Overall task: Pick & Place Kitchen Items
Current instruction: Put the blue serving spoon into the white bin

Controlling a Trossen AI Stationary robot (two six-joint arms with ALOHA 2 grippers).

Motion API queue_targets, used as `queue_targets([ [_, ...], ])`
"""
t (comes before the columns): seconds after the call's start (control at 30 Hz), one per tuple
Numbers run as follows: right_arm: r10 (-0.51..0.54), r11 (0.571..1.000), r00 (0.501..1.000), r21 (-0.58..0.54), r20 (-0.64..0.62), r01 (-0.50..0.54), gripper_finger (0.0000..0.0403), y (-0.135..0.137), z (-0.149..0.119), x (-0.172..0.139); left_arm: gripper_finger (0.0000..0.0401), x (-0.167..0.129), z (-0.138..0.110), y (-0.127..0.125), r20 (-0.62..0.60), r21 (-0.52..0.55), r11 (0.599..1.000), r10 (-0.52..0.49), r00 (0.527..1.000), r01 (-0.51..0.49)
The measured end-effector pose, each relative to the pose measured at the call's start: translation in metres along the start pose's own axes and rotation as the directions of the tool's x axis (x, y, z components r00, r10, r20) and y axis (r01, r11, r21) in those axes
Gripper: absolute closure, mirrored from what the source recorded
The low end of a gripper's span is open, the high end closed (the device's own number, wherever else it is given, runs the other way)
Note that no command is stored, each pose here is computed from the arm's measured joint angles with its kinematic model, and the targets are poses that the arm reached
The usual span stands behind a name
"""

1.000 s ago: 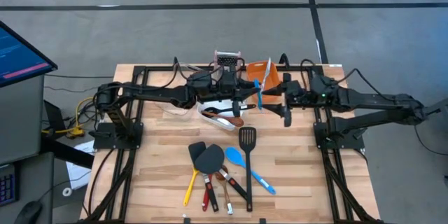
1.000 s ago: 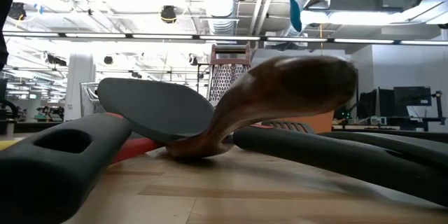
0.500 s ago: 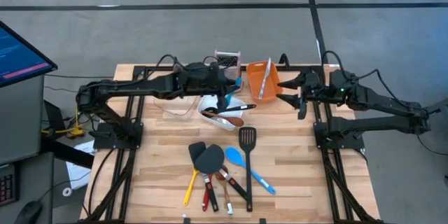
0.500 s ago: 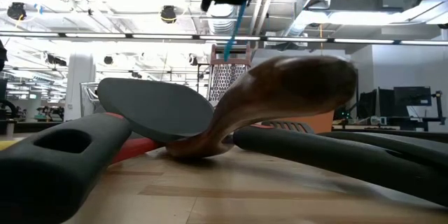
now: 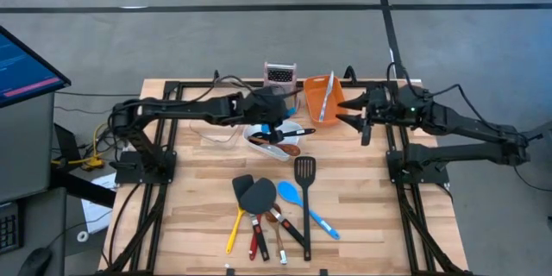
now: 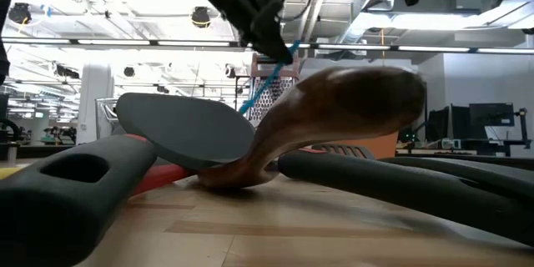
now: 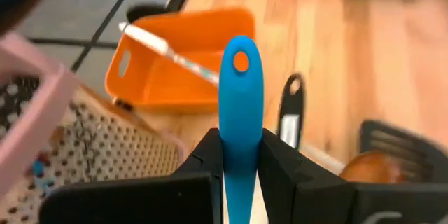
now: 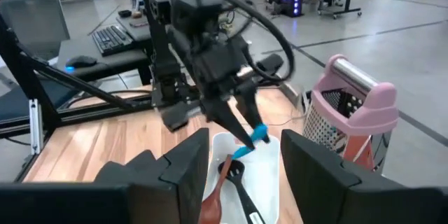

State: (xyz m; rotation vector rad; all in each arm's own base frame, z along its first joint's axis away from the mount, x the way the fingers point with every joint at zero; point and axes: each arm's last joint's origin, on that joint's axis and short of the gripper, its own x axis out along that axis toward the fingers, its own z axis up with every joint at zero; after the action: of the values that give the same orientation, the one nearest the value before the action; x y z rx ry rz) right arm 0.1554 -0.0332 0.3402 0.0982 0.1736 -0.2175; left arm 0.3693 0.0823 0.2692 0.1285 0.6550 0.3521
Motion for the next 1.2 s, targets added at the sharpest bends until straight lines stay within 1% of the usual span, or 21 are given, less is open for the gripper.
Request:
queue_targets([
  [0.17,0.0,1.0,1.0,0.0,-0.01,0.0,0.0236,0.0,-0.001,0.004,0.0368,0.01,-0.006,0.002,-0.038,-0.002,1.0,0.014,0.999,-0.014],
  [0.27,-0.002,1.0,1.0,0.0,-0.025,0.002,0.0237,0.0,-0.003,0.006,0.0368,0.01,-0.008,0.003,-0.051,-0.001,1.0,0.018,0.999,-0.018],
  [0.57,-0.001,1.0,1.0,0.0,-0.02,0.001,0.0239,0.0,-0.002,0.005,0.0368,0.009,-0.01,0.008,-0.073,-0.006,1.0,0.029,0.997,-0.029],
  [0.77,-0.001,1.0,1.0,0.0,-0.02,0.001,0.0241,0.0,-0.002,0.005,0.0368,0.011,-0.02,0.006,-0.103,-0.033,0.999,0.024,0.994,-0.028],
  [0.9,-0.001,1.0,1.0,0.0,-0.02,0.001,0.0242,0.0,-0.002,0.005,0.0368,0.015,-0.032,0.005,-0.141,-0.051,0.998,0.021,0.99,-0.028],
  [1.07,-0.001,1.0,1.0,0.0,-0.02,0.001,0.0243,0.0,-0.002,0.005,0.0368,0.017,-0.04,0.004,-0.157,-0.051,0.998,0.02,0.987,-0.028],
  [1.2,-0.001,1.0,1.0,0.0,-0.02,0.001,0.0244,0.0,-0.002,0.005,0.0368,0.018,-0.037,0.004,-0.122,-0.062,0.998,-0.004,0.992,-0.003],
])
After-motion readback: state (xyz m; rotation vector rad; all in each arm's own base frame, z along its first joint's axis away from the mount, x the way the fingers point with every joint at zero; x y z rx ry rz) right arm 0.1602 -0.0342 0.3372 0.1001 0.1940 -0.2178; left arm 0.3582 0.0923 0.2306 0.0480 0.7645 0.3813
